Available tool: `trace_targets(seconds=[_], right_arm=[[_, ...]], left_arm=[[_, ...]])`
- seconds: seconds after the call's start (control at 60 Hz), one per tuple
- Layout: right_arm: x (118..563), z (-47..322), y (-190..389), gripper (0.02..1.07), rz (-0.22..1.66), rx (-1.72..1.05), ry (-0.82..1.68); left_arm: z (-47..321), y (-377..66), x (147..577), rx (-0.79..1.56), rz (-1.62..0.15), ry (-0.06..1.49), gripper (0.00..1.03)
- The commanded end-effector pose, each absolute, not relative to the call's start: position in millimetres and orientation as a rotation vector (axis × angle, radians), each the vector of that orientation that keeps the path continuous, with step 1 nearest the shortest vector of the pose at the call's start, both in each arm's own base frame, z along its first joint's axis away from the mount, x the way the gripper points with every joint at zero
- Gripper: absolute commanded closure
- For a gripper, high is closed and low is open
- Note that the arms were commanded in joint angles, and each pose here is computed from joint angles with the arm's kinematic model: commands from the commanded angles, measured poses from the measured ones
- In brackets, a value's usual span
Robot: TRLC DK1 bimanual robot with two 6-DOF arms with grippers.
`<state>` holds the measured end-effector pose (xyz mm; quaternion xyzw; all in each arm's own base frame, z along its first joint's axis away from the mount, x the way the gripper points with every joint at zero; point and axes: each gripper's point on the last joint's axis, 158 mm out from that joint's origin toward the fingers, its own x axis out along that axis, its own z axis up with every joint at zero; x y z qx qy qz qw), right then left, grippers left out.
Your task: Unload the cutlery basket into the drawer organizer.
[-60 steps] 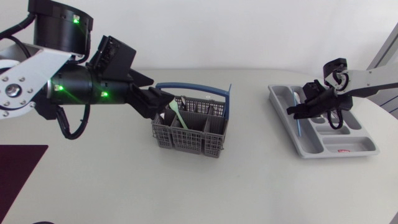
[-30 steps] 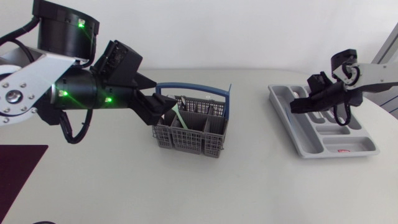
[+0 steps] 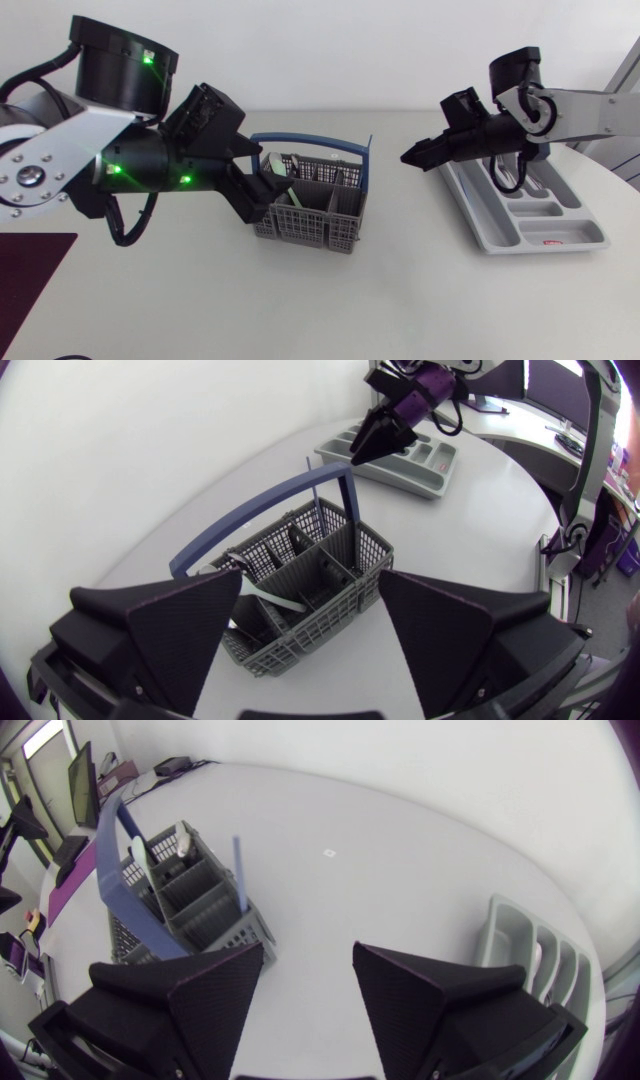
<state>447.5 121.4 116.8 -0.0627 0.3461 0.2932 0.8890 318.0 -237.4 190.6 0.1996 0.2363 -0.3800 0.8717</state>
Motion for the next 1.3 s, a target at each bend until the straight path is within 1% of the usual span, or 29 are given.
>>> trace_targets(seconds=[0.0,0.167,0.267,0.417,0.483,0.65,0.733,0.9,1.133,1.283], right_arm=[[444,107,144,0.40,0.665,-0.146,0.720],[454,106,171,0.41,0.709,-0.155,0.711],[463,100,182,0.48,0.725,-0.159,0.714],[474,97,193,0.48,0.741,-0.159,0.712],[479,96,196,0.56,0.743,-0.156,0.711],[484,92,201,0.69,0.748,-0.152,0.717],[484,90,203,0.81,0.751,-0.152,0.721],[481,90,204,1.00,0.761,-0.141,0.722],[474,96,205,1.01,0.779,-0.131,0.693],[471,114,201,1.01,0.780,-0.111,0.658]], left_arm=[[184,-235,310,0.453,-0.803,0.498,0.09],[178,-236,306,0.465,-0.814,0.505,0.09],[172,-237,303,0.482,-0.824,0.505,0.09],[166,-239,302,0.502,-0.820,0.498,0.09],[165,-240,301,0.503,-0.821,0.496,0.09],[160,-239,302,0.505,-0.819,0.501,0.09],[158,-238,303,0.507,-0.817,0.500,0.09],[159,-237,304,0.506,-0.814,0.499,0.09],[156,-238,300,0.505,-0.821,0.505,0.09],[155,-238,298,0.503,-0.820,0.508,0.09]])
